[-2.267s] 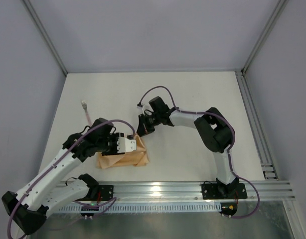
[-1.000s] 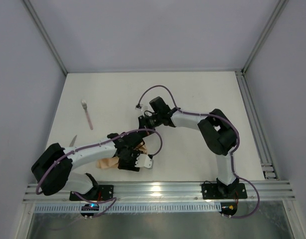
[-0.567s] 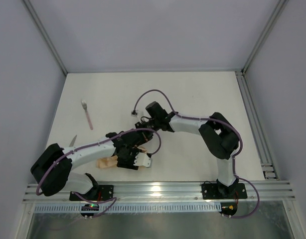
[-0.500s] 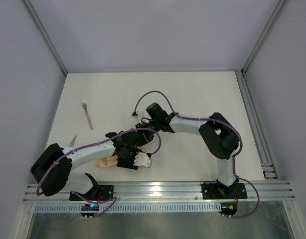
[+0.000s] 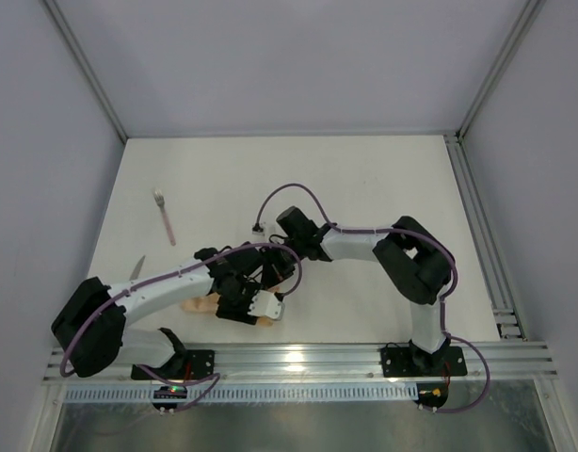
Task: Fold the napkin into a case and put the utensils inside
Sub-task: Fold the 2/3-rectangle-folded napkin at the center of the board.
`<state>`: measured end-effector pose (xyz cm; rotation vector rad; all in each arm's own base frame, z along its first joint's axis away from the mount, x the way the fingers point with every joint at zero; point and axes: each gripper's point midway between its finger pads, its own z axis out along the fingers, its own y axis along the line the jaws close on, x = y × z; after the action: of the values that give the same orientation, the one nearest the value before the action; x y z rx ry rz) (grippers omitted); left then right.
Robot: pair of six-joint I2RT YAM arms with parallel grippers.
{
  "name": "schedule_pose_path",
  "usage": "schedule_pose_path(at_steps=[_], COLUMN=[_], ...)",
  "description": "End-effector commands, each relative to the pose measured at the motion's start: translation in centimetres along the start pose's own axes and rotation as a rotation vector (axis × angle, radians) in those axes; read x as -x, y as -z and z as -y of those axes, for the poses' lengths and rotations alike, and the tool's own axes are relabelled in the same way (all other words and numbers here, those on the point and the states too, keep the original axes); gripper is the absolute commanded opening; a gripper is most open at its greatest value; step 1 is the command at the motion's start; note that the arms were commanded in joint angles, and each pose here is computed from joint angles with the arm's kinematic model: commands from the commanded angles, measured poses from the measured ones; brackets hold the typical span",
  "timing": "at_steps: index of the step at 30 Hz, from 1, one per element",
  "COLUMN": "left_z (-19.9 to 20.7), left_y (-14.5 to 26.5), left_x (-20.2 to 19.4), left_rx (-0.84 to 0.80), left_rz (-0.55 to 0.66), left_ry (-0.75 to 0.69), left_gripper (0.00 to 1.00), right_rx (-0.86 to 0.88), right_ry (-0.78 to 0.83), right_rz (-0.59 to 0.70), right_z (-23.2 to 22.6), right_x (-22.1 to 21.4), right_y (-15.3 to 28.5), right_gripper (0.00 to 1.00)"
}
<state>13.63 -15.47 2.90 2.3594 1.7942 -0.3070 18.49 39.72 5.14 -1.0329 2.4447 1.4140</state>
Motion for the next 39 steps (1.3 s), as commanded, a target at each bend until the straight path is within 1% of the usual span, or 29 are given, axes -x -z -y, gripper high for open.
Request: schedule_pose_path(at_steps=[1,3,4,6,9,11,12,13,14,15,16,17,18,20,21,24,27,30,32,33,36,37,39], left_z=[0.7,1.0,1.9,2.1,2.5,2.3,2.1,1.3,0.9,-0.4,-1.8,-2.6,-4.1,-5.4,-6.0,-5.6,-4.0,-2.9,-3.3,-3.2,-5.0,-5.2,-6.2], left_y=[2.4,3.6,3.9,4.9,6.1,6.7,7.1,8.1,8.9,9.8,11.0,11.6,12.5,13.2,13.8,13.8,12.4,11.2,11.1,10.6,10.0,9.5,9.5], left_x=[1.9,2.5,2.5,2.9,3.2,3.2,3.6,4.2,4.7,3.9,3.8,3.0,0.4,-2.6,-5.3,-8.7,-10.2,-9.1,-8.5,-8.7,-10.4,-10.8,-11.4], left_rx=[-0.037,-0.043,-0.079,-0.072,-0.084,-0.074,-0.066,-0.044,-0.046,-0.011,0.033,0.058,0.127,0.203,0.273,0.325,0.295,0.258,0.274,0.281,0.367,0.364,0.397], left_rz=[0.079,0.107,0.111,0.13,0.132,0.112,0.123,0.155,0.198,0.226,0.255,0.263,0.24,0.181,0.123,0.072,0.041,0.106,0.153,0.15,0.101,0.086,0.073], left_ry=[-0.023,-0.047,-0.051,-0.06,-0.034,0.013,0.05,0.14,0.199,0.312,0.38,0.491,0.614,0.743,0.821,0.928,0.944,0.904,0.89,0.905,0.947,0.985,1.01], left_gripper=[0.56,0.57,0.57,0.59,0.6,0.59,0.59,0.58,0.57,0.57,0.56,0.55,0.54,0.51,0.51,0.55,0.57,0.59,0.61,0.62,0.62,0.6,0.58], right_rx=[-0.055,-0.078,-0.082,-0.087,-0.082,-0.087,-0.087,-0.093,-0.095,-0.095,-0.099,-0.103,-0.104,-0.109,-0.114,-0.125,-0.123,-0.124,-0.124,-0.124,-0.122,-0.123,-0.115], right_ry=[-0.012,-0.036,-0.044,-0.069,-0.059,-0.056,-0.051,-0.048,-0.047,-0.04,-0.037,-0.031,-0.025,-0.025,-0.031,-0.016,0.006,0.024,0.035,0.041,0.051,0.05,0.066], right_rz=[0.048,0.045,0.044,0.044,0.069,0.073,0.077,0.08,0.078,0.087,0.088,0.093,0.094,0.091,0.082,0.092,0.11,0.118,0.123,0.125,0.127,0.121,0.127], right_z=[1.0,1.8,1.9,2.2,2.1,2.1,1.9,1.9,1.9,1.6,1.6,1.6,1.6,1.6,1.6,1.3,0.7,0.1,-0.2,-0.3,-0.7,-0.8,-1.3], right_x=[0.9,0.7,0.6,0.3,0.9,1.0,1.2,1.3,1.3,1.6,1.6,1.7,1.8,1.6,1.4,1.8,2.6,3.3,3.6,3.8,4.3,4.2,4.6], right_y=[-0.4,-0.7,-0.8,-1.0,-1.1,-1.0,-0.8,-0.7,-0.6,-0.4,-0.4,-0.3,-0.2,-0.1,0.0,0.4,0.9,1.3,1.6,1.7,1.9,1.9,2.2], right_gripper=[0.03,0.03,0.03,0.03,0.03,0.03,0.03,0.03,0.03,0.03,0.03,0.03,0.03,0.03,0.03,0.03,0.03,0.03,0.03,0.03,0.03,0.03,0.03])
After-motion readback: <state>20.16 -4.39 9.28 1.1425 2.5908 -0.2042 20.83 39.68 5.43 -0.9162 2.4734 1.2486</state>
